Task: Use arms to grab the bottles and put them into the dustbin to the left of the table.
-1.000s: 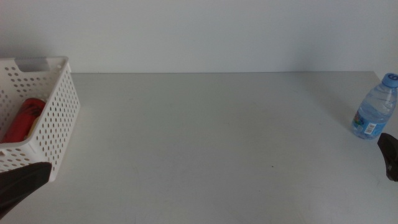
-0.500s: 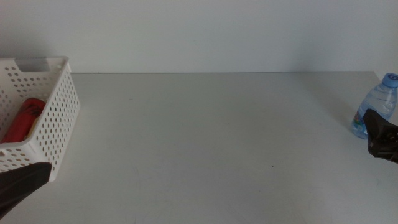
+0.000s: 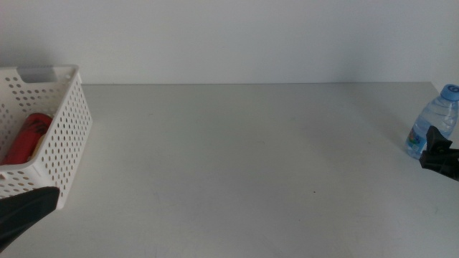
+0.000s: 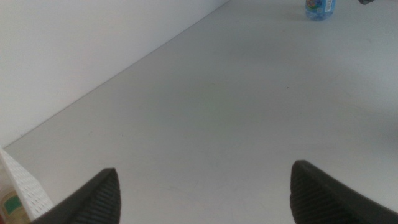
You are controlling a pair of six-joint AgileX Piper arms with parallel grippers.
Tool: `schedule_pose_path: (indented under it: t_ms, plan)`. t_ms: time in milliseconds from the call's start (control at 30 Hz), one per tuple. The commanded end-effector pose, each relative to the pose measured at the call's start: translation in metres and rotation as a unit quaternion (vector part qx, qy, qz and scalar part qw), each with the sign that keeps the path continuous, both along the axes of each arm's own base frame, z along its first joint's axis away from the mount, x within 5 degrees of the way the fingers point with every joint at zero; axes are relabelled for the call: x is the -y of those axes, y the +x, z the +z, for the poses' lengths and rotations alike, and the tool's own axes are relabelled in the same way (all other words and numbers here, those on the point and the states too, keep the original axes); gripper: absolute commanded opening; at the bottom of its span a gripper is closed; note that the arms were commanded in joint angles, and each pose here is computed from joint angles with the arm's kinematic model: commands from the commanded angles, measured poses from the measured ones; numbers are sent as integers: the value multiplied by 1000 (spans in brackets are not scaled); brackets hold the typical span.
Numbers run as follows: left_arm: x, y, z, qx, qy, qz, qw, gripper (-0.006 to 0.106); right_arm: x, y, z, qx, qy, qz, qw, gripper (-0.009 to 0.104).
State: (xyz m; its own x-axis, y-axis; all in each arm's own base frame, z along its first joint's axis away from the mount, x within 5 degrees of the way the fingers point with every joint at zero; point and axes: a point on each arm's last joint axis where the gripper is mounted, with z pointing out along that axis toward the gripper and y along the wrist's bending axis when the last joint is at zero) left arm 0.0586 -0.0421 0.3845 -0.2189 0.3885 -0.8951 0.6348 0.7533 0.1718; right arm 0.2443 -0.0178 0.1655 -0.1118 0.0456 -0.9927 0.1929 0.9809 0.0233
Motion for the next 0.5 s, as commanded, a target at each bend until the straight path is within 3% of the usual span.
schedule_pose_path:
  t_ms: [0, 300, 467]
  plan:
    - [1, 2, 12, 30, -27, 3, 999, 93, 4, 13, 17, 63, -28, -14, 998, 85]
    - [1, 2, 12, 30, -27, 3, 999, 93, 9, 57, 10, 62, -62, -41, 995, 85]
    - [1, 2, 12, 30, -27, 3, 999, 93, 13, 79, 4, 63, -62, -62, 994, 85]
